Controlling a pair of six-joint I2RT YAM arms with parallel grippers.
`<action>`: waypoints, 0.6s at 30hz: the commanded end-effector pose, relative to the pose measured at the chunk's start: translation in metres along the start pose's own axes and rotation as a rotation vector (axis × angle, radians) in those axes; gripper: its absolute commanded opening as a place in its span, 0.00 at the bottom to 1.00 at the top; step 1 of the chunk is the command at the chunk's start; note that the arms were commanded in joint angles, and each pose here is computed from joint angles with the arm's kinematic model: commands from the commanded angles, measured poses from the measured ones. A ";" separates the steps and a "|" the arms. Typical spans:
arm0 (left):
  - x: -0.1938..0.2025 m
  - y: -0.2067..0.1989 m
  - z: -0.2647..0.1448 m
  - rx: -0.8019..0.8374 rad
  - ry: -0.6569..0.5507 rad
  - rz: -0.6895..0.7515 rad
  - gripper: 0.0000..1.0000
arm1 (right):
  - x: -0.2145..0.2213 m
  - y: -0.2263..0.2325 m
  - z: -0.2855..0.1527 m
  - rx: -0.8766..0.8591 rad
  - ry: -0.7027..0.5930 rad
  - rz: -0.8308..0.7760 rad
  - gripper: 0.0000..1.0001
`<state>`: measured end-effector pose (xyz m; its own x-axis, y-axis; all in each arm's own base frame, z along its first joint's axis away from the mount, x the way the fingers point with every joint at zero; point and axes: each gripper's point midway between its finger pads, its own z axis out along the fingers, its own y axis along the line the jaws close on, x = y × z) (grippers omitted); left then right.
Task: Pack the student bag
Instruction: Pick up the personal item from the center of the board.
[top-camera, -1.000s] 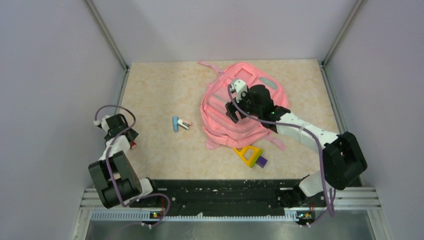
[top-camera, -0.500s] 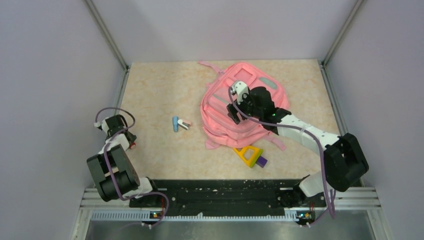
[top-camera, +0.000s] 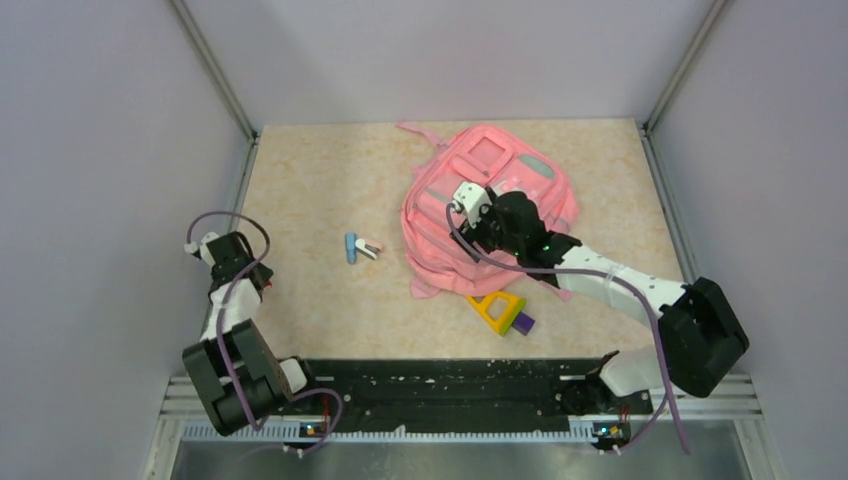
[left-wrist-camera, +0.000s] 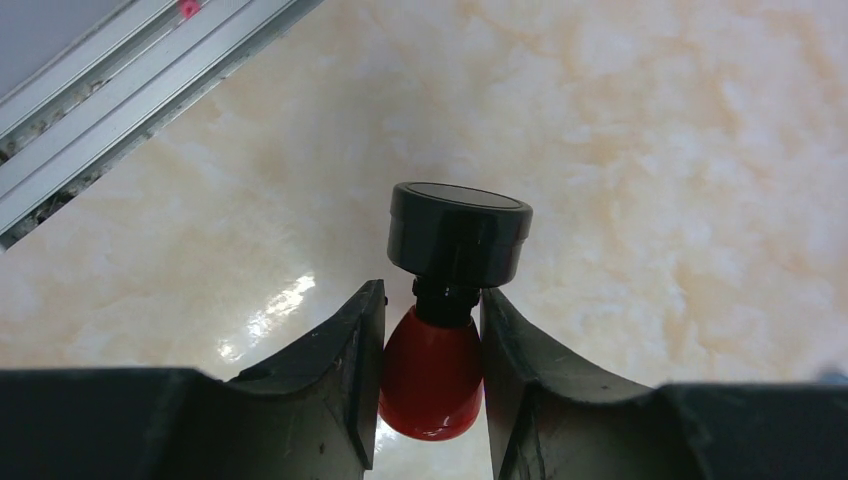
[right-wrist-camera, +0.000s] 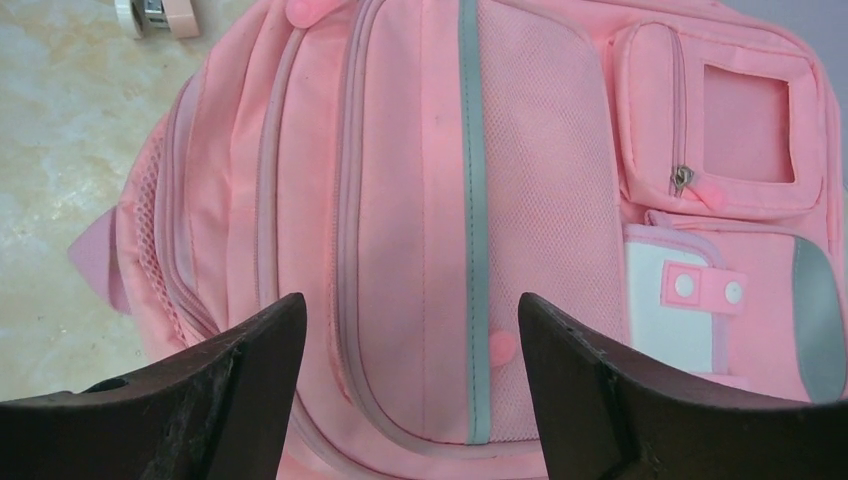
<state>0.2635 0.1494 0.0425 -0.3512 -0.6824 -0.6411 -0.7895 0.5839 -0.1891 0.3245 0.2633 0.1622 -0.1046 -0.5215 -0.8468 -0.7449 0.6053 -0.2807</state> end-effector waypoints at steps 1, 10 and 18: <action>-0.018 -0.027 -0.029 0.169 -0.066 0.008 0.00 | -0.002 -0.010 0.005 0.070 0.018 -0.061 0.74; -0.019 -0.093 -0.088 0.397 -0.090 0.126 0.00 | 0.004 -0.010 0.010 0.082 0.060 -0.051 0.71; 0.000 -0.165 -0.152 0.639 -0.118 0.279 0.00 | -0.006 -0.022 0.004 0.157 0.034 0.014 0.43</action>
<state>0.3050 0.0189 0.1399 -0.4646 -0.4958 -0.7337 -0.3583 0.8629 -0.3563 0.3295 0.2537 0.1323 -0.1662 -0.6030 -0.7802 -0.7018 0.6282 -0.3360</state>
